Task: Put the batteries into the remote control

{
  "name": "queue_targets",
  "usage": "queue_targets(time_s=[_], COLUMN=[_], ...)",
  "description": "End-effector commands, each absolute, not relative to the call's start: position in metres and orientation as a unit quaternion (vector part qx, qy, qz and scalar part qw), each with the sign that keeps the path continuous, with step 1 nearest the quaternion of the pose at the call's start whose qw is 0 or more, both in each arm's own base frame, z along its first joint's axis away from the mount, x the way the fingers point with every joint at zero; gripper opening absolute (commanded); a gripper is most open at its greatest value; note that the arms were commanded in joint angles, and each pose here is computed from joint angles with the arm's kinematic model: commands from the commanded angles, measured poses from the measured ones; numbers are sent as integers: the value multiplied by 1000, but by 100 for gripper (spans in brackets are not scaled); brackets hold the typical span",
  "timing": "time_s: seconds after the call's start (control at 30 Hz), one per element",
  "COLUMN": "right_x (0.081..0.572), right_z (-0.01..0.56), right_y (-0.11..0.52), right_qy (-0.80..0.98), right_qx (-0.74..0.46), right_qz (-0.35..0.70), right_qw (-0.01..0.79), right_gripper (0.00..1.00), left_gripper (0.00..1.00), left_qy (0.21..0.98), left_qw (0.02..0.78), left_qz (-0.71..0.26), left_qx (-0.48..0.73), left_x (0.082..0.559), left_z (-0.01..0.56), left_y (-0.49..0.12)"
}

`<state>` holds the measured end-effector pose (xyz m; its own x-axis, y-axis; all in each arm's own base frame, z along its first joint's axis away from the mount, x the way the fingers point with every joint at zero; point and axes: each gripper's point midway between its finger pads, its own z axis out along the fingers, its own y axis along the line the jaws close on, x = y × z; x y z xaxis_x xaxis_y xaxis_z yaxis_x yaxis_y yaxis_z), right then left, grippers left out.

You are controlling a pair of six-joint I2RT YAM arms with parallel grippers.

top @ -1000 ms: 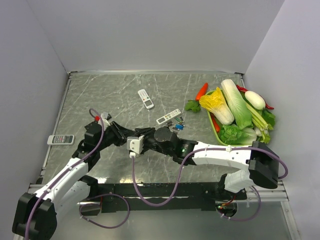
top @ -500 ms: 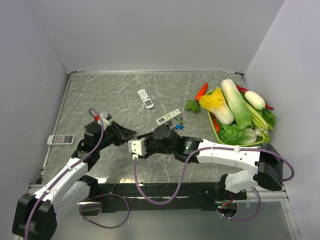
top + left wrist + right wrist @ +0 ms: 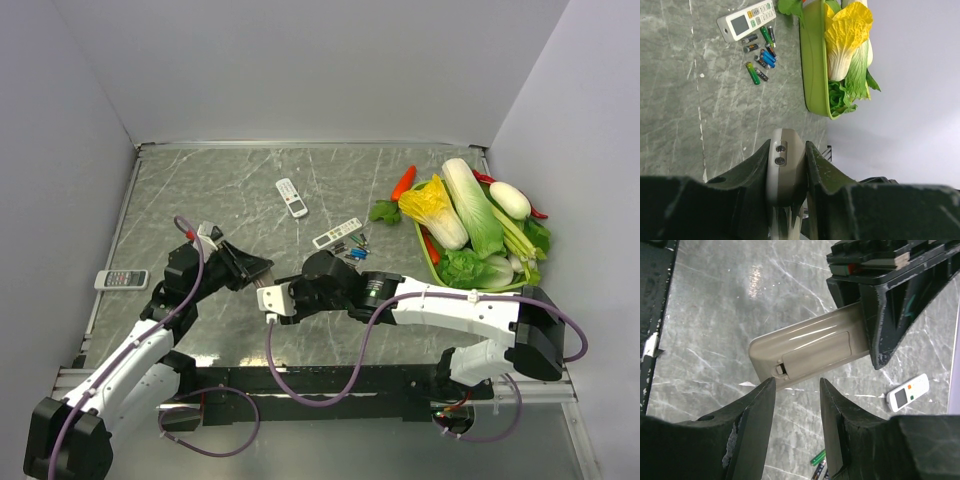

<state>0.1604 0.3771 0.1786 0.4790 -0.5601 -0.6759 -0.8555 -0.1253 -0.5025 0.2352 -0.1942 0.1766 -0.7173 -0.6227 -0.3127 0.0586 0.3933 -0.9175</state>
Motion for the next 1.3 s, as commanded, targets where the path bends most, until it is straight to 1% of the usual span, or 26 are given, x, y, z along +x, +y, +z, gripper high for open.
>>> queue_targets(time_s=[0.0, 0.3, 0.53, 0.73, 1.03, 1.13, 1.17, 1.2, 1.27], right_x=[161, 160, 160, 162, 166, 175, 183, 184, 193], right_z=[201, 209, 203, 190, 164, 155, 165, 158, 180], right_y=[389, 395, 397, 396, 397, 395, 402, 398, 405], right_qy=[472, 465, 467, 476, 489, 498, 490, 489, 472], right_qx=[-724, -722, -727, -731, -735, -727, -712, -708, -679], right_qz=[182, 191, 189, 186, 177, 155, 150, 146, 142], right_qw=[469, 475, 467, 452, 435, 447, 481, 489, 545], right_gripper=[48, 48, 48, 48, 48, 48, 47, 47, 45], left_gripper=[1, 1, 1, 1, 1, 1, 1, 1, 1], left_qy=[741, 742, 739, 735, 710, 703, 702, 702, 701], left_qw=[342, 344, 345, 343, 328, 326, 326, 326, 327], left_qz=[-554, -552, -555, -562, -603, -611, -612, -613, -614], left_qx=[-167, -164, -164, -161, -160, -161, -162, -161, -161], left_x=[236, 236, 235, 233, 226, 224, 224, 223, 222], left_z=[206, 206, 209, 212, 223, 229, 230, 231, 233], left_y=[-200, -200, -200, -201, -206, -207, -206, -207, -207])
